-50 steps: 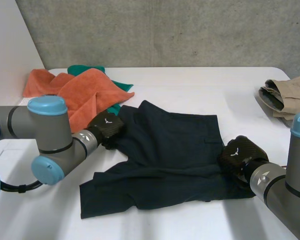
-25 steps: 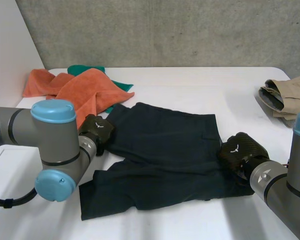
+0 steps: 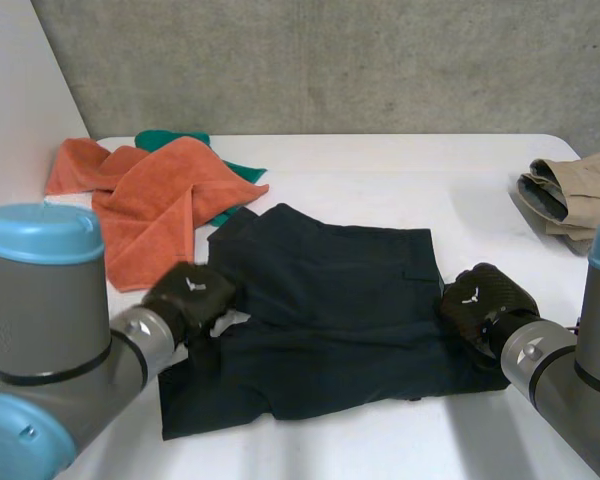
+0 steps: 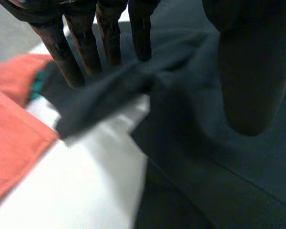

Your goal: Fold the laundry.

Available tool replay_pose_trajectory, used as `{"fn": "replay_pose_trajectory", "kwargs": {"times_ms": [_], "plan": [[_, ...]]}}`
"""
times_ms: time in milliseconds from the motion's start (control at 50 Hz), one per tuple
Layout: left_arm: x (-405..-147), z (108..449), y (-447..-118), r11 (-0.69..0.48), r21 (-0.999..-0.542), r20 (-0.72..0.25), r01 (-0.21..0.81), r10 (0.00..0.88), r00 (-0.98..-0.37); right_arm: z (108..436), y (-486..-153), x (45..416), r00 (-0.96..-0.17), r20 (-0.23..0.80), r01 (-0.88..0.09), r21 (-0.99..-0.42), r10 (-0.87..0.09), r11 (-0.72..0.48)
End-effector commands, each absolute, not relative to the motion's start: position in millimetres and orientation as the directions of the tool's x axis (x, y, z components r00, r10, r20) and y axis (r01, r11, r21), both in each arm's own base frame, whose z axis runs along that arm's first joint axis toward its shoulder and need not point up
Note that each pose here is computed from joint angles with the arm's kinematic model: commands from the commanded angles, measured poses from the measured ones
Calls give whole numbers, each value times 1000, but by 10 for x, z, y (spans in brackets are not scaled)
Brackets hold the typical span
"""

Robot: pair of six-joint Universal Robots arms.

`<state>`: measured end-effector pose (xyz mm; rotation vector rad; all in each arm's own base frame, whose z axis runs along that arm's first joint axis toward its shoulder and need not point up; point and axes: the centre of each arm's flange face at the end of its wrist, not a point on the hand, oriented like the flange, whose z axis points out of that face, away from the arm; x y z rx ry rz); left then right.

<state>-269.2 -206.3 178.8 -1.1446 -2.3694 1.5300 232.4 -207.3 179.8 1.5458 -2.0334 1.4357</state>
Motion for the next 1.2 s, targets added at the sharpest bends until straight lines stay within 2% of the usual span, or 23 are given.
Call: {"fn": "replay_pose_trajectory", "kwargs": {"times_ms": [20,120,200,280,340,400,440,480,560,620,700,800,980,1060,1140,1200], "plan": [[-2685,1633,-1925,267,-784,-254,561,687,-681,1789,-2071,2316,-428,655,-828,-561,-623,-22],[-2712,1611,-1879,270,-781,-247,563,694,-676,1813,-2072,2313,-430,659,-827,-562,-616,-24],[-2747,1724,-1749,238,-789,-255,567,712,-654,1869,-2041,2296,-433,666,-826,-562,-608,-28],[-2651,1897,-1418,238,-754,-256,612,752,-608,1998,-1913,2239,-415,675,-835,-548,-611,-39],[-2541,2019,-1153,253,-705,-247,662,788,-564,2126,-1720,2163,-363,666,-860,-508,-651,-40],[-2464,2151,-916,242,-670,-239,702,824,-513,2261,-1594,2023,-300,665,-897,-440,-684,-35],[-2447,2233,-826,226,-667,-243,710,835,-494,2376,-1566,1957,-293,678,-904,-426,-675,-36],[-2425,2406,-757,191,-693,-263,695,830,-491,2588,-1576,1932,-304,721,-889,-449,-623,-85],[-2428,2832,-782,82,-798,-320,597,782,-535,2862,-1610,1965,-342,757,-845,-507,-556,-171],[-2445,3075,-817,7,-847,-349,532,746,-567,3007,-1658,1961,-378,761,-820,-540,-527,-192],[-2438,3305,-860,-49,-873,-377,486,701,-606,3209,-1680,1940,-421,773,-796,-566,-474,-217],[-2412,3473,-885,-82,-883,-398,462,653,-644,3374,-1660,1932,-439,790,-784,-569,-428,-247],[-2448,3560,-904,-114,-891,-403,439,644,-650,3421,-1644,1935,-439,796,-781,-567,-416,-260],[-2581,3393,-1083,-98,-886,-402,454,648,-646,3244,-1716,1953,-428,775,-787,-573,-465,-229],[-2831,3043,-1419,-57,-865,-407,499,662,-629,2894,-2066,2041,-412,731,-799,-577,-544,-170],[-2998,2845,-1720,-60,-852,-429,520,650,-627,2664,-2364,2131,-405,723,-805,-572,-559,-156]]}}
